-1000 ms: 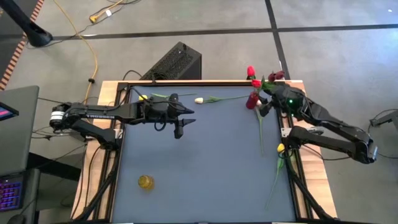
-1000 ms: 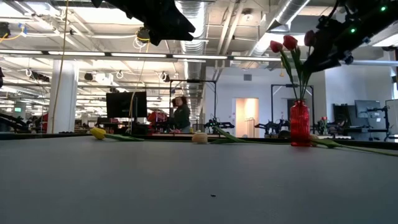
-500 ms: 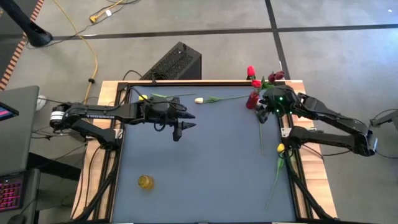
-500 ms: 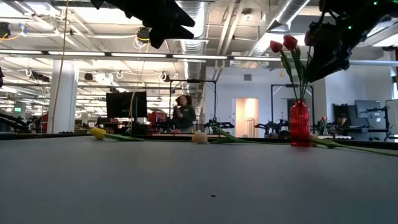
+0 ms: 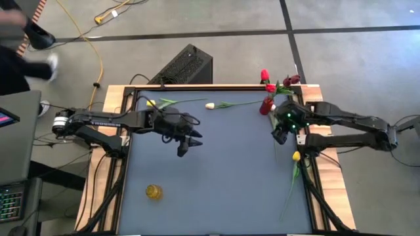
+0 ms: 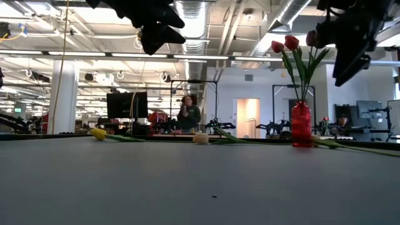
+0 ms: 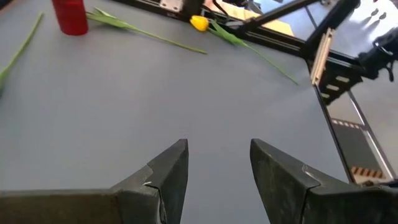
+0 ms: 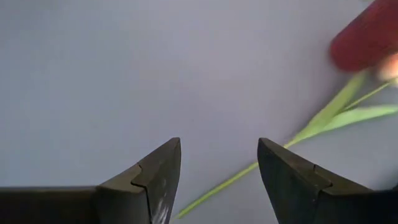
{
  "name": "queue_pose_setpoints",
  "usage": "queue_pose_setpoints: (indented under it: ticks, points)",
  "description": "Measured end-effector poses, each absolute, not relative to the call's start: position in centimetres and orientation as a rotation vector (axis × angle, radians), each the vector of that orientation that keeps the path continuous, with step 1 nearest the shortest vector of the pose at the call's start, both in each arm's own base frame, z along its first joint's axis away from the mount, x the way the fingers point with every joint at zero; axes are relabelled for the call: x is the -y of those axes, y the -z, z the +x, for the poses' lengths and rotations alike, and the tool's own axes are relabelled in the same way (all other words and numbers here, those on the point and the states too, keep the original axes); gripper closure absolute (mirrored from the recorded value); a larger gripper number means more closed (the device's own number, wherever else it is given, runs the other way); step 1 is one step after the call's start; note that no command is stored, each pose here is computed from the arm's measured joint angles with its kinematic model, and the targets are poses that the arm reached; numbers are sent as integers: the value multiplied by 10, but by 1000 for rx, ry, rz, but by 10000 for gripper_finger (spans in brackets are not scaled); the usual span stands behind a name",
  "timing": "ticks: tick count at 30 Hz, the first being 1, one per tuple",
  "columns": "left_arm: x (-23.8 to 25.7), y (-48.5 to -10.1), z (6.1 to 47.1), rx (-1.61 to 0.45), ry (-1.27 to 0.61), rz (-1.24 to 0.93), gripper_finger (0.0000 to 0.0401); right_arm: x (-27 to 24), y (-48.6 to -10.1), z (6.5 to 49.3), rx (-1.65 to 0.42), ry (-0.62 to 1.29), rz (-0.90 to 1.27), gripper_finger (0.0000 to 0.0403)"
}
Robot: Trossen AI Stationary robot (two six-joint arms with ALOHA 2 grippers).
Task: Sort flowers into vase by color
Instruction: Put the bottom yellow flower into the yellow vase
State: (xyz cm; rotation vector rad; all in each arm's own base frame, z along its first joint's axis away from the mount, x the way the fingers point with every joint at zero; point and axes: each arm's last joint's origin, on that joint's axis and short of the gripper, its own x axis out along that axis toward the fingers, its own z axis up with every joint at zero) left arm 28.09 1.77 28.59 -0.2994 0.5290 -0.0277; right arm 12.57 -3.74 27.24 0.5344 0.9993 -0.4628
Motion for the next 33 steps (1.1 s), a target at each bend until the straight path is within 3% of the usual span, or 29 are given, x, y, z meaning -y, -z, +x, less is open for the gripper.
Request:
queue_pose_setpoints:
  ticks: [19,27,33]
  points:
    - [-12,-285,281,-533,31,-226,241,-30,-272,130,-1064,404,923,163]
    - [-12,-285,281,-533,26,-225,241,-64,-259,132,-1180,624,1176,163]
    - [-13,-285,281,-532,14,-211,241,-97,-238,135,-1297,847,1205,163]
